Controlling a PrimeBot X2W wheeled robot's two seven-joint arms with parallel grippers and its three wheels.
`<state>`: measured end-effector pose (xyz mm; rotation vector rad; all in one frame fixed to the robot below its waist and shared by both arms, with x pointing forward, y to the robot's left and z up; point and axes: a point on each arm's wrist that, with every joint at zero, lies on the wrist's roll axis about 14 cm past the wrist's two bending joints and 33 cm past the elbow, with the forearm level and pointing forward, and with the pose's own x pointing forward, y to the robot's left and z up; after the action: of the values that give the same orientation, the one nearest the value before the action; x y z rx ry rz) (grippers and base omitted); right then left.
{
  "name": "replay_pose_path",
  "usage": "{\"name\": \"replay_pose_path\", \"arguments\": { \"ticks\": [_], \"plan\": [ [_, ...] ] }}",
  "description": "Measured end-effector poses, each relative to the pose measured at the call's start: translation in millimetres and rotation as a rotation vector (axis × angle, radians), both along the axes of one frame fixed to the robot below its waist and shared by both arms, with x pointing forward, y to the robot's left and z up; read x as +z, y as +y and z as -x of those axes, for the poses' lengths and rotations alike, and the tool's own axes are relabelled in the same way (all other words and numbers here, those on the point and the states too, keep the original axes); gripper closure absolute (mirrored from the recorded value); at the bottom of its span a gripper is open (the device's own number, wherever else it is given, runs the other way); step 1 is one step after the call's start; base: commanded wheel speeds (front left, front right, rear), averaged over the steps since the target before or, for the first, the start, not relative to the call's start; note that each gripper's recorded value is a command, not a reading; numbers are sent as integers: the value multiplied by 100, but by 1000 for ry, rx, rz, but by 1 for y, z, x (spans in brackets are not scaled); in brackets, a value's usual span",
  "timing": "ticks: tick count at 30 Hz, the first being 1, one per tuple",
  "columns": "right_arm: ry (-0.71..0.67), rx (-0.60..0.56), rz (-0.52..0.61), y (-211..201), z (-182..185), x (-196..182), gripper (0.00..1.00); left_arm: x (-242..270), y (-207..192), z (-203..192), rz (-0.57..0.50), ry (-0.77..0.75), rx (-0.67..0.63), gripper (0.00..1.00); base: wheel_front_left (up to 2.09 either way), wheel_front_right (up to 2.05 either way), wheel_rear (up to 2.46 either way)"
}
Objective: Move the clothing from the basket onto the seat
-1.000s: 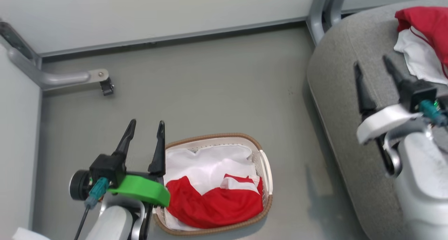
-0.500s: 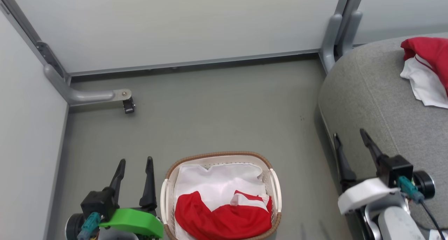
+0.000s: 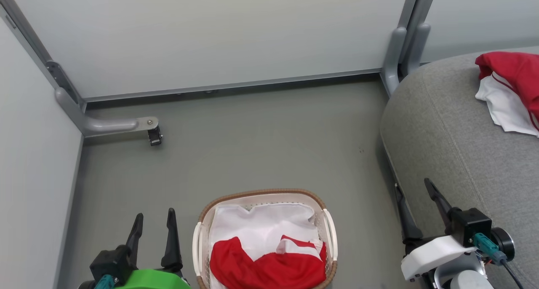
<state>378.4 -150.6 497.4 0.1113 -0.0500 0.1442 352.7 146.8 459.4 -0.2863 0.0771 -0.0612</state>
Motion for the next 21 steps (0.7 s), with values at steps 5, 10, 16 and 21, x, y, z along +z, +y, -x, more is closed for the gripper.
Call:
{"name": "replay_pose_path", "arguments": {
  "ticks": [5, 10, 16, 21],
  "plan": [
    [4, 4, 1, 1, 1, -1, 0, 2, 0, 1, -6, -8, -3, 0, 0, 0, 0],
    [8, 8, 2, 2, 1, -2, 0, 1, 1, 1, -11, -8, -5, 0, 0, 0, 0],
    [12, 8, -1, 3, 1, -4, 0, 1, 0, 1, -11, -6, -10, 0, 0, 0, 0],
    [15, 6, -3, 2, 1, -5, 0, -1, -1, 0, -10, -1, -13, 0, 0, 0, 0]
  ]
}}
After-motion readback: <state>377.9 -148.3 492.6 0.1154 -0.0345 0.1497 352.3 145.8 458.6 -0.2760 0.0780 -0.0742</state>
